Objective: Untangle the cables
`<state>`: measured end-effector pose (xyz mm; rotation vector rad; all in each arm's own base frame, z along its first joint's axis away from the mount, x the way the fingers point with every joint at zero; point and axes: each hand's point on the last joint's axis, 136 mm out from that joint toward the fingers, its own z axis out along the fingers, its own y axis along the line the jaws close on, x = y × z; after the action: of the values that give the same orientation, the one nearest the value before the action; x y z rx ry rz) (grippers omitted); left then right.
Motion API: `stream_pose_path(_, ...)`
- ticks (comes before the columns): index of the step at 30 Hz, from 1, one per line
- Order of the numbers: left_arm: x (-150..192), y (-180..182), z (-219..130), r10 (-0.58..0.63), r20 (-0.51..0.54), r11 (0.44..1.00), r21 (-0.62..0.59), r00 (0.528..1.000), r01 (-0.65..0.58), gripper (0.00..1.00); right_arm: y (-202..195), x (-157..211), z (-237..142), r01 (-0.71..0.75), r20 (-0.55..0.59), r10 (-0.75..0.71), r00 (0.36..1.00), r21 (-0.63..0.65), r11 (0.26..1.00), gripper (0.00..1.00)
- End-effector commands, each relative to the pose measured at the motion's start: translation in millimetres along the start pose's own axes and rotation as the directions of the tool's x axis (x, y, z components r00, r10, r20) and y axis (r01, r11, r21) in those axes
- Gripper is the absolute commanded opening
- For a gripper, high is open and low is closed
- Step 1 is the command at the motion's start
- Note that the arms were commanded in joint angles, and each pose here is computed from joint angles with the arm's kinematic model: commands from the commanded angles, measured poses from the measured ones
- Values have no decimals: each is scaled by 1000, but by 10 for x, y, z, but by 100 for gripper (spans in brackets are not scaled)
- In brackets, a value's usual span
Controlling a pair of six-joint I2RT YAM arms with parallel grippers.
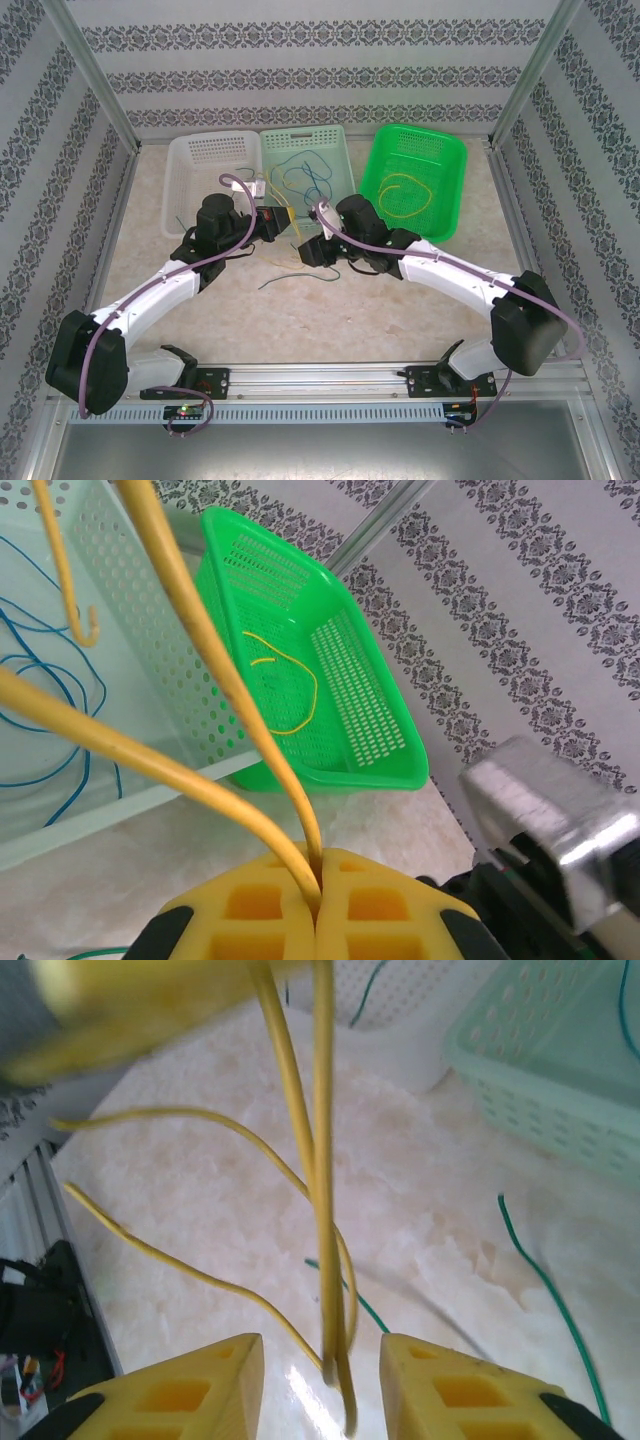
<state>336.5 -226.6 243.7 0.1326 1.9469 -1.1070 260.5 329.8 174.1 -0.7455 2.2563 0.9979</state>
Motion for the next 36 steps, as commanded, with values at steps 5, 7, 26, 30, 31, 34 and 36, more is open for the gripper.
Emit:
stream_pose_path(5,-131,-60,29,-2,23,1000,14,1000,2,6,-22,203,-63,-25,-11,25,1000,2,1000,44)
stream_pose_path(7,-135,-75,31,-4,24,1000,21,1000,4,6,-25,243,-44,-31,-22,30,999,-4,1000,43)
stream_pose_path(26,-230,-140,30,-61,64,997,58,996,57,9,-24,237,83,-37,-25,36,999,-33,999,21)
stream_pose_path(30,-227,-157,53,-84,62,994,78,995,79,9,-1,204,82,-37,-16,36,999,-47,998,15)
stream_pose_path(31,-228,-155,54,-86,63,994,78,994,81,9,5,212,86,-38,-21,37,999,-49,998,12)
stream_pose_path(34,-237,-169,45,-88,64,993,83,994,83,12,17,243,53,-43,-36,41,999,-52,998,3)
stream_pose_path(36,-231,-187,31,-83,57,993,84,995,78,14,38,301,-11,-51,-56,48,997,-54,997,0)
